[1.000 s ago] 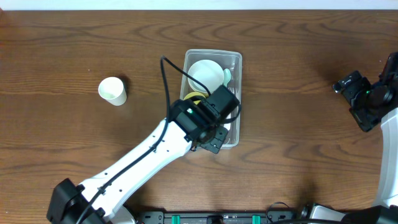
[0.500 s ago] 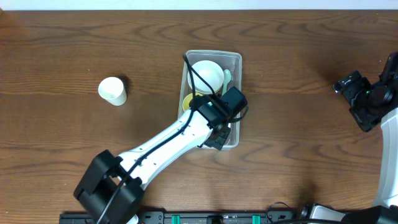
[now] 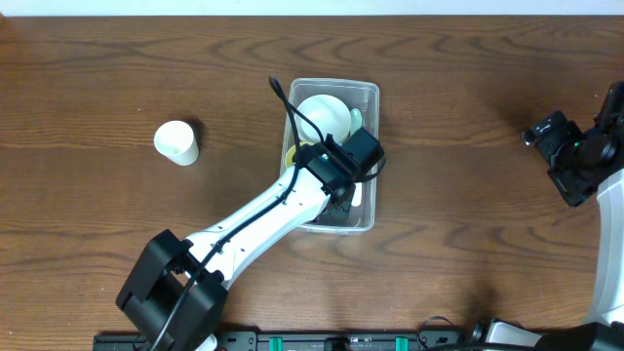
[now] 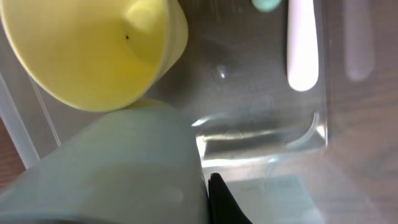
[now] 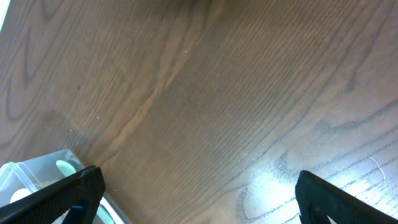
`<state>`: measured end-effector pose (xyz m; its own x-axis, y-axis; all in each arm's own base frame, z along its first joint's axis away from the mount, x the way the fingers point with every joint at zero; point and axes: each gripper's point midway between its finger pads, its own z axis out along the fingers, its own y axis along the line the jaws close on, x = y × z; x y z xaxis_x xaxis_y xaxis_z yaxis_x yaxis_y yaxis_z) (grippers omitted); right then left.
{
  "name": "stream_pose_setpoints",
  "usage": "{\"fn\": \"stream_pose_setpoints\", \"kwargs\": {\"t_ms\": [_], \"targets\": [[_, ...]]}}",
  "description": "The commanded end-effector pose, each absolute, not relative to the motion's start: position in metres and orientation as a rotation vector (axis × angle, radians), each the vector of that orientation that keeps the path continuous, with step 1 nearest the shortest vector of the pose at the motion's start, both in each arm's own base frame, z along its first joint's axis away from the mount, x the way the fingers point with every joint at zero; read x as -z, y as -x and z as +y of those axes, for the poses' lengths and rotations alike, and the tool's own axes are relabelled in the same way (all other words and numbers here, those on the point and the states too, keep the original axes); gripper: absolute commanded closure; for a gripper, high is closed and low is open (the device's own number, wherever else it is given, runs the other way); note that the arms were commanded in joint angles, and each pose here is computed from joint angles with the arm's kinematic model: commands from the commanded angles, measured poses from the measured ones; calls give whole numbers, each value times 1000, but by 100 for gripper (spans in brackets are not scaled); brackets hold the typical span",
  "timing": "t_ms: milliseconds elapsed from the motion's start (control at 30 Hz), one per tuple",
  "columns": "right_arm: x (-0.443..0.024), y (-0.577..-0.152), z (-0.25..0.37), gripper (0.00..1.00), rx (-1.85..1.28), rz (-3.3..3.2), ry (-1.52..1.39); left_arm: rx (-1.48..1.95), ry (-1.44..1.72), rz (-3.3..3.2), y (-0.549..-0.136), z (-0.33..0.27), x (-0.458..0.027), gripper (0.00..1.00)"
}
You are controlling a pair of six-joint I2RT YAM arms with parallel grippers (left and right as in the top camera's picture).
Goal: Pack container
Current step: 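Lower the grey cup into the container beside the yellow cup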
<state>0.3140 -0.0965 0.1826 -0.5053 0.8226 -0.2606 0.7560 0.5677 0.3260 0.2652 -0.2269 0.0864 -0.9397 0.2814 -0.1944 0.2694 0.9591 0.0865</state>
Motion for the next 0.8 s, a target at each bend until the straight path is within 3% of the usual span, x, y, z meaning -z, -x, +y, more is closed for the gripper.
{"fn": "stream_pose_setpoints", "kwargs": {"t_ms": [0, 533, 633, 767], "targets": [[-183, -315, -100, 1, -235, 2415, -1283, -112, -347, 2896, -269, -223, -85, 95], [-183, -315, -100, 1, -235, 2415, -1283, -114, -322, 2944, -266, -226, -69, 93], [-183, -315, -100, 1, -235, 2415, -1283, -117, -322, 2946, -266, -226, -68, 84], [-183, -315, -100, 1, -235, 2415, -1283, -117, -323, 2946, -266, -226, -68, 83]]}}
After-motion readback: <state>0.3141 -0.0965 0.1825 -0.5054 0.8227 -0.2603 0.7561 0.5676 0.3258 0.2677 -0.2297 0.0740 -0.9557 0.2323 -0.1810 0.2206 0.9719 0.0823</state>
